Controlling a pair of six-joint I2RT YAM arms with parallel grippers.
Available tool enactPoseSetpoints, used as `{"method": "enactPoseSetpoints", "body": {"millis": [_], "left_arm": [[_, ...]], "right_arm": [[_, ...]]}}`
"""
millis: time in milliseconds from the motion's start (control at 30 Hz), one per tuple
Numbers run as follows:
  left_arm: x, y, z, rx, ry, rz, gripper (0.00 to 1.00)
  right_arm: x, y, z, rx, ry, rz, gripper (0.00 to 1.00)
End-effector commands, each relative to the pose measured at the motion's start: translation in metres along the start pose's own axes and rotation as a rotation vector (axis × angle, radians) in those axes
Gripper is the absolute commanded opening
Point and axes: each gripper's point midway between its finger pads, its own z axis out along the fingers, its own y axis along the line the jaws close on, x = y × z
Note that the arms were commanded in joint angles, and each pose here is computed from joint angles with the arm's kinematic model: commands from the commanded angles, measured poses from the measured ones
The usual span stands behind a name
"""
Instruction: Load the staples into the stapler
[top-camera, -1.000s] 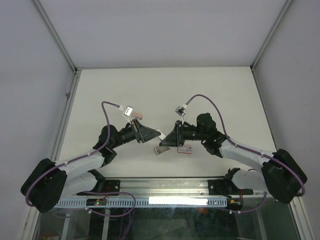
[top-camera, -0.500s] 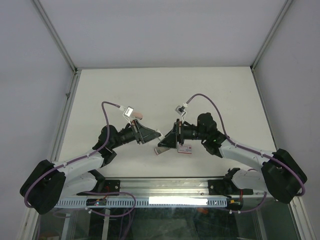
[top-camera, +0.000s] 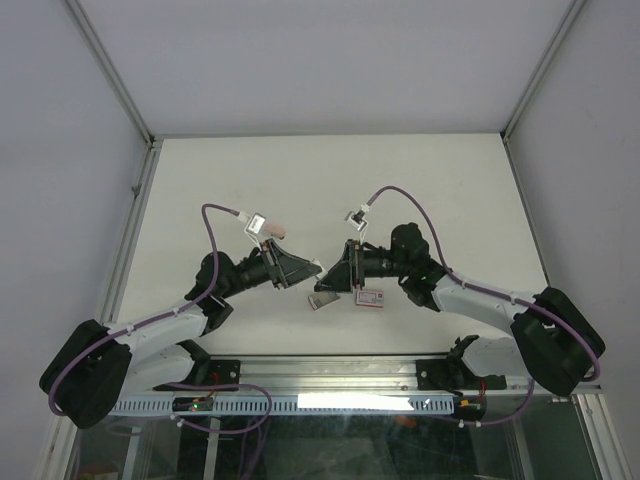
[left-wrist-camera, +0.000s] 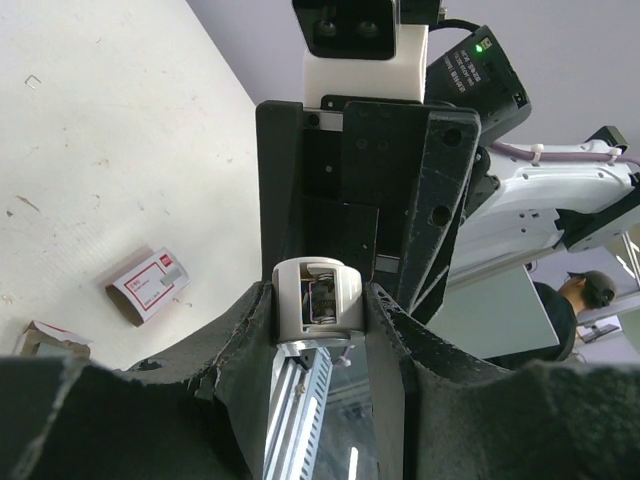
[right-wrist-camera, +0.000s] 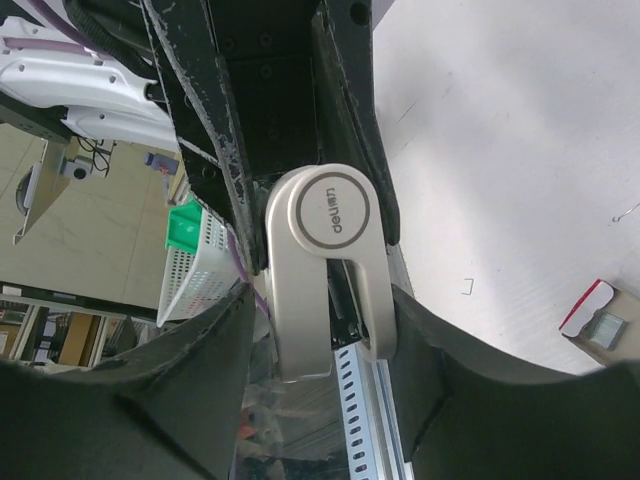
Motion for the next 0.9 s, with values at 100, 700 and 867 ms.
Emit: {"method": "enactPoseSetpoints", "body": {"millis": [100, 700, 867], "left_arm": [[-0.006, 0.012, -0.001, -0.036, -0.08, -0.027, 0.14], [0.011, 0.04, 0.003, -0.083, -0.045, -0.12, 0.21], [0.013, 0.048, 0.003, -0.111, -0.046, -0.153, 0.34]], "right_arm": [[-0.014, 0.02, 0.004, -0.06, -0.026, -0.006, 0.54], [-0.009, 0.001, 0.011, -0.036, -0.045, 0.157, 0.47], [-0.012, -0.006, 0.01, -0.009, -0.071, 0.177, 0.41]]}}
